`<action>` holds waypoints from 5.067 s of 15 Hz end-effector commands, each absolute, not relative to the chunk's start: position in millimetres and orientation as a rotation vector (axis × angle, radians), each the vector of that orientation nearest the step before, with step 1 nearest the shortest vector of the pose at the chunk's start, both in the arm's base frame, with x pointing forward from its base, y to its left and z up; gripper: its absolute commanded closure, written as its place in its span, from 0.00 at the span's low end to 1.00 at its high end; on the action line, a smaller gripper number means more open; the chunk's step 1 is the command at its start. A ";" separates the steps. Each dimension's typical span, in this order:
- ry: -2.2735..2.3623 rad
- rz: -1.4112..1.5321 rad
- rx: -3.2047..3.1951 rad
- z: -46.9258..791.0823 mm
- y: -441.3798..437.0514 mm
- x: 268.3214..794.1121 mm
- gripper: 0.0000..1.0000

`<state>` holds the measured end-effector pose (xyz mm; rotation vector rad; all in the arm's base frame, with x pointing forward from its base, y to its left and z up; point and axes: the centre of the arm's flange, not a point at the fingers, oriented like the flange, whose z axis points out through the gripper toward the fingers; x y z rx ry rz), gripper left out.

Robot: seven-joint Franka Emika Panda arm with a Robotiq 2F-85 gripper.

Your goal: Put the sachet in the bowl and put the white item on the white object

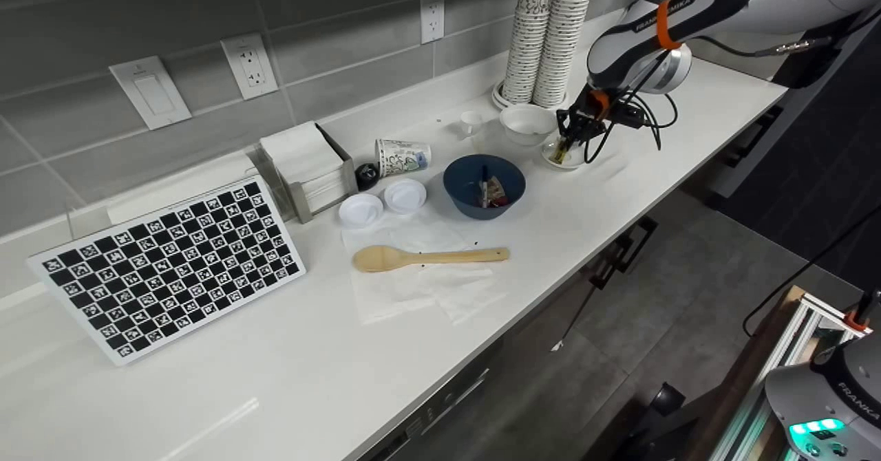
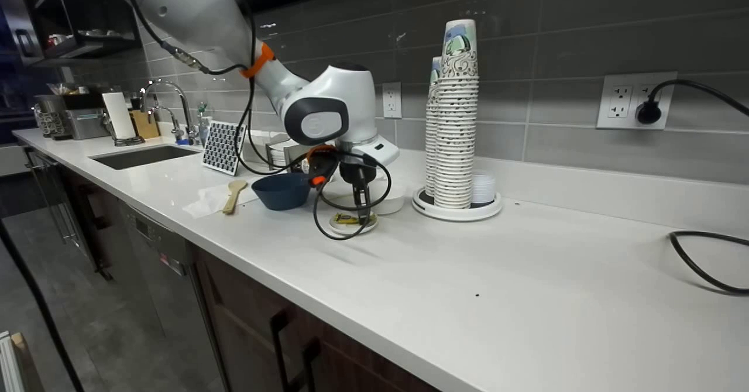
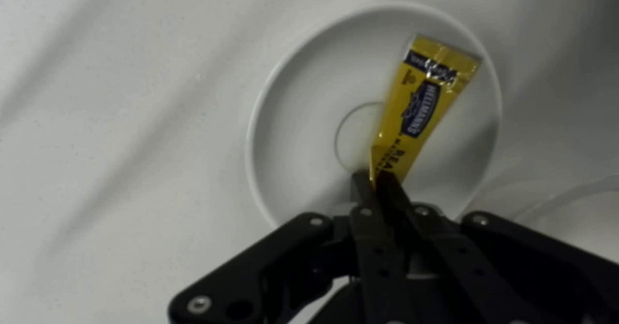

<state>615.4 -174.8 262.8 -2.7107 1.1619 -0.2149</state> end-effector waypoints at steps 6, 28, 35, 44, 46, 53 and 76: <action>1.042 -0.200 -2.770 318.1 -142.5 584.1 1.00; 0.251 -0.237 -2.797 347.7 86.0 633.4 1.00; 0.233 -0.172 -2.798 318.3 105.3 668.8 1.00; 0.206 -0.063 -2.790 331.8 97.9 662.1 0.34; 0.187 -0.060 -2.781 350.9 90.5 650.6 0.20; 0.241 -0.172 -2.821 388.3 60.9 649.9 0.00; 1.042 -0.169 -2.796 325.3 30.2 770.9 0.00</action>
